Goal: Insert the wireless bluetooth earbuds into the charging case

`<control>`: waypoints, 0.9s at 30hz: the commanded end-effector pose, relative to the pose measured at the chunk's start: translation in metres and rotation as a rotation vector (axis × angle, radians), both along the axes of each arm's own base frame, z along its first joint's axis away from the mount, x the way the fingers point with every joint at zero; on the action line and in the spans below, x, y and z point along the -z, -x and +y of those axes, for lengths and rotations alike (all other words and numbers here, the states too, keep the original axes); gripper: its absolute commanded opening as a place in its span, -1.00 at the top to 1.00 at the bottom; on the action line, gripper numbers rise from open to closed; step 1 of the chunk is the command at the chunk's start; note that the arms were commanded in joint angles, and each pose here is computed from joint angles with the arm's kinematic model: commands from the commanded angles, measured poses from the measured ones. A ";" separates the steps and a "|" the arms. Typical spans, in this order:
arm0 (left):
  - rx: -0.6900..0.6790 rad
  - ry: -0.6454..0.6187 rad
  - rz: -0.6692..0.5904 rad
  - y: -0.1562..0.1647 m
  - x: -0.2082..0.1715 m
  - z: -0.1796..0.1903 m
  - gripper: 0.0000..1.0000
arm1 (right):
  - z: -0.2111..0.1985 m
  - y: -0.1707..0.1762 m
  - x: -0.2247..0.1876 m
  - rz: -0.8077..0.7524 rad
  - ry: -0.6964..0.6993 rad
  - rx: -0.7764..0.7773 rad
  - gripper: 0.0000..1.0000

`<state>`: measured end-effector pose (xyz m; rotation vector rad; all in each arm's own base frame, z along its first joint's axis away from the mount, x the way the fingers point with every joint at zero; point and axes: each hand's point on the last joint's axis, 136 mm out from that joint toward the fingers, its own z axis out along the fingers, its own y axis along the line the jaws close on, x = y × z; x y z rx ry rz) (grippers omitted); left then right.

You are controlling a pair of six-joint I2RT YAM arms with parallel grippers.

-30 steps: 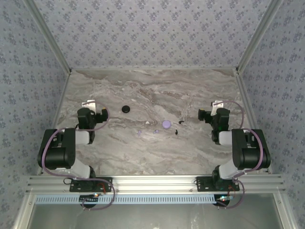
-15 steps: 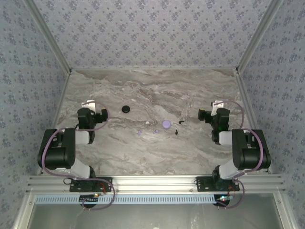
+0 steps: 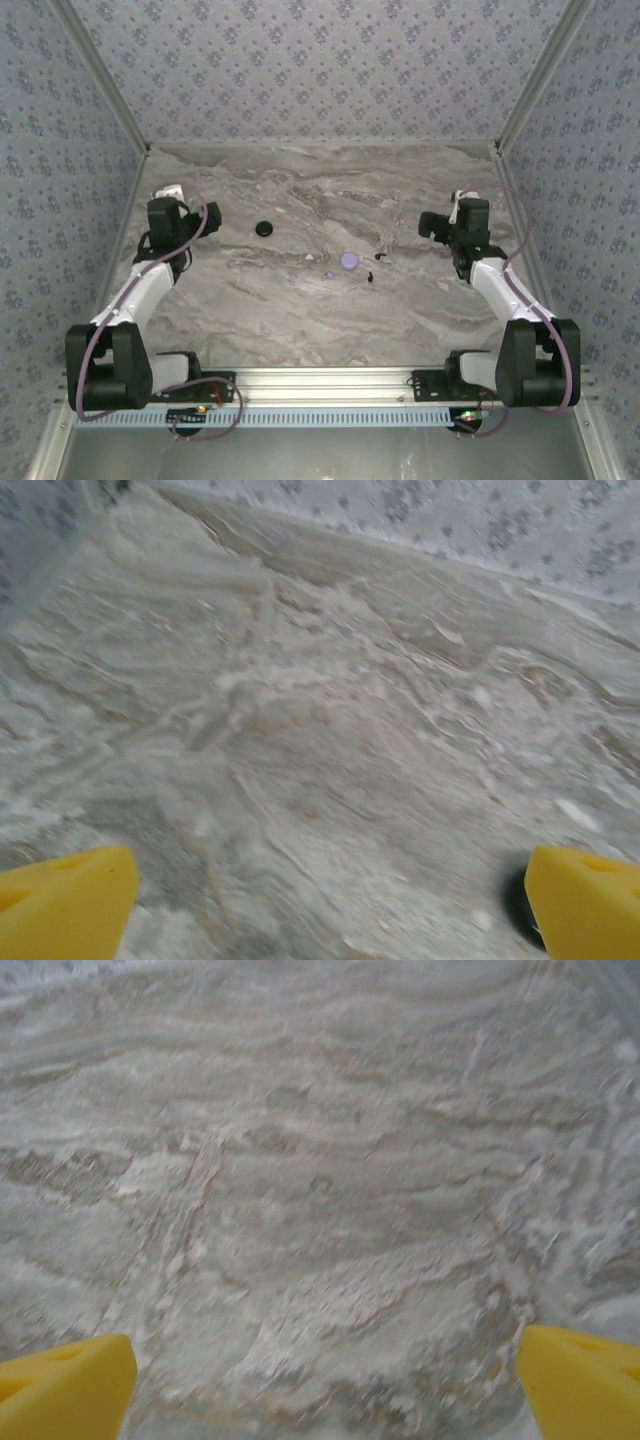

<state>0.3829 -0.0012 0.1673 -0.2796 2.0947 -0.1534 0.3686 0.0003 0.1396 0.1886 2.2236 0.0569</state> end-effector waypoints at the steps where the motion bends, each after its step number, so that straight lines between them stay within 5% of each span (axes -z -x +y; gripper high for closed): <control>1: 0.086 0.133 0.169 0.026 0.013 -0.036 -0.99 | 0.027 0.024 0.011 0.152 -0.116 -0.041 -1.00; 13: 0.398 0.186 0.272 0.055 0.006 -0.157 -0.99 | 0.122 0.049 0.008 0.291 -0.262 -0.299 -0.97; 18: 0.500 0.219 0.348 0.056 0.019 -0.204 -0.84 | 0.157 0.063 0.019 0.368 -0.303 -0.399 -0.84; 27: 0.517 0.218 0.439 0.051 0.038 -0.233 -0.71 | 0.193 0.075 0.047 0.479 -0.200 -0.477 -0.72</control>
